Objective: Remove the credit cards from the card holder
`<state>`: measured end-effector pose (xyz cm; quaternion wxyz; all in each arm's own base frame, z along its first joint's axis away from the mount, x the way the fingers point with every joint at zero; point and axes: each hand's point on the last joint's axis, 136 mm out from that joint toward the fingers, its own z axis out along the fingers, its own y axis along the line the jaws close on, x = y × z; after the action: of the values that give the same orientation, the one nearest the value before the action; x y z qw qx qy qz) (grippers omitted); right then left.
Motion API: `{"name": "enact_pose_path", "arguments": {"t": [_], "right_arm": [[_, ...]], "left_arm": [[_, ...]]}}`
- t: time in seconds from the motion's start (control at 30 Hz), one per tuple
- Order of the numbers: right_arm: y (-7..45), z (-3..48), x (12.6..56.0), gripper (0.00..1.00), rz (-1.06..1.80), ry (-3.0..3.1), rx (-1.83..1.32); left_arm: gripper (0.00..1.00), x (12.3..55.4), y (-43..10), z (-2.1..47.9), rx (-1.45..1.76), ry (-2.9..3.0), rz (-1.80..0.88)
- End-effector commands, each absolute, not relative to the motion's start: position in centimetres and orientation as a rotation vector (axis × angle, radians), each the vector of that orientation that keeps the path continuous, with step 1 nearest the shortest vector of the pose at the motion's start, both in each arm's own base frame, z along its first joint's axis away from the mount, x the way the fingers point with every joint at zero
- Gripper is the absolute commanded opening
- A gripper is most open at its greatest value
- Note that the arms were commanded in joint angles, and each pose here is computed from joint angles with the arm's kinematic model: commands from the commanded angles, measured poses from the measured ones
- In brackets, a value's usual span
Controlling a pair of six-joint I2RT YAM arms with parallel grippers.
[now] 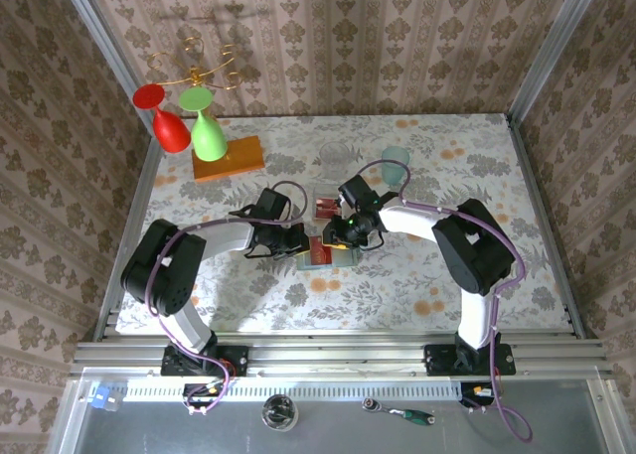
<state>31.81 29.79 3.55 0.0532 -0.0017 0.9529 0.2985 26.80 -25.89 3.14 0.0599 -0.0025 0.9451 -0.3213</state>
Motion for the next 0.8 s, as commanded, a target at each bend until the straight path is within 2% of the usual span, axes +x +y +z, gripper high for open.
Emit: {"name": "enact_pose_path", "arguments": {"t": [0.0,0.17,0.77], "right_arm": [[29.6,2.0,31.0,0.30,0.915,2.947,0.009],[29.7,1.8,30.9,0.29,0.932,2.951,0.009],[30.8,3.2,30.8,0.18,1.060,2.899,0.014]], "left_arm": [[0.00,26.0,-25.5,1.8,0.008,2.912,-0.934],[0.00,26.0,-25.4,1.7,0.006,2.924,-0.915],[0.00,25.8,-25.4,1.4,0.005,2.938,-0.912]]}}
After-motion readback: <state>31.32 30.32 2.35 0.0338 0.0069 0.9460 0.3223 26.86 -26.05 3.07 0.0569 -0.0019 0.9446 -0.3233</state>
